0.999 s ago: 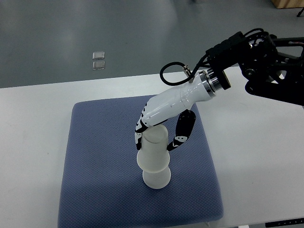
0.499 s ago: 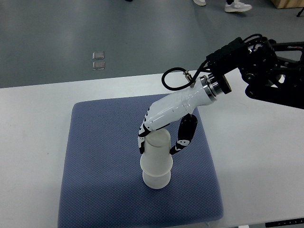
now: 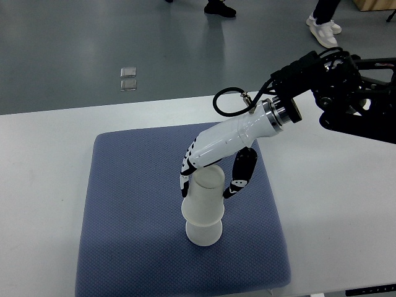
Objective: Stack paper cups
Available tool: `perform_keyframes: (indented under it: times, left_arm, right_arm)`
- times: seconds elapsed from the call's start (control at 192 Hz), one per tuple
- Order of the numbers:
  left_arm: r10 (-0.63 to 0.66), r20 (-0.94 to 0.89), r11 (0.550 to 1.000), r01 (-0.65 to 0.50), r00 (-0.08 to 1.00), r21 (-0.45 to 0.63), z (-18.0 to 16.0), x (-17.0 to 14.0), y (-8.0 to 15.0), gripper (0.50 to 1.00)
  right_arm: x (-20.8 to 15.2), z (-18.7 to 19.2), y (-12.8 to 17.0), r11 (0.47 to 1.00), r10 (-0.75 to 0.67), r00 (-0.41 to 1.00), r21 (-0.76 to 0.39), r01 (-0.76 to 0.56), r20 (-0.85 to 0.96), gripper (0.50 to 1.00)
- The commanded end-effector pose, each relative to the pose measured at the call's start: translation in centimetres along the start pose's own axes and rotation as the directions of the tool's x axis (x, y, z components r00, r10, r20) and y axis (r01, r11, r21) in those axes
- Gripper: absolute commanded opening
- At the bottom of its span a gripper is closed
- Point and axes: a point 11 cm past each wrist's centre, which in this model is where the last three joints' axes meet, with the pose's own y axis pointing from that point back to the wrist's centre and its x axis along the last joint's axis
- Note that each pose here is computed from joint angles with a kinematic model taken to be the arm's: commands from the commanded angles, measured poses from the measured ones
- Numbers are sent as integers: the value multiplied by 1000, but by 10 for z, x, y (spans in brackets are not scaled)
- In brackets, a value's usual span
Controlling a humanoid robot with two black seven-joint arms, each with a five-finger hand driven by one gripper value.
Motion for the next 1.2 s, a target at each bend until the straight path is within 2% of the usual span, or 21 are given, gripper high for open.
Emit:
perform_keyframes:
  times: [0.0,0.156,0.281,0.395,0.489,0.604,0.702,0.812,0.931,1.082,1.197]
  left_arm:
    - [0,1,1000,0,1000,0,0,0,0,1000]
    - [0,1,1000,0,1000,0,0,0,0,1000]
    - [0,0,1000,0,1000,1,-1,0,0,1000]
    - [0,0,1000,0,1000,0,0,0,0,1000]
    - [0,0,1000,0,1000,0,0,0,0,1000]
    - [0,0,1000,0,1000,0,0,0,0,1000]
    - [0,1,1000,0,1000,0,0,0,0,1000]
    - [0,0,1000,0,1000,0,0,0,0,1000]
    - [0,0,1000,0,1000,0,0,0,0,1000]
    - [0,0,1000,0,1000,0,0,0,0,1000]
    - [0,0,1000,0,1000,0,0,0,0,1000]
  right_arm:
    - [-2,0,-1,1000,3,1000,5,-3,8,897]
    - [-2,-5,-9,1000,-10,1000,30,10,10,913]
    - [5,-4,-3,999,25,999,28,-25,21,917]
    - [28,4,8,987,152,983,34,-156,105,919]
    - [28,24,17,962,260,932,20,-274,254,919]
    - [24,44,26,934,337,865,-18,-356,373,919]
    - [10,69,32,899,409,761,-82,-430,504,917]
    - [-2,98,33,855,493,605,-220,-470,625,919]
    - [-17,117,33,805,529,356,-325,-496,770,919]
    - [-42,139,39,751,524,41,-438,-494,851,919]
    - [-60,157,44,702,515,-142,-511,-497,845,919]
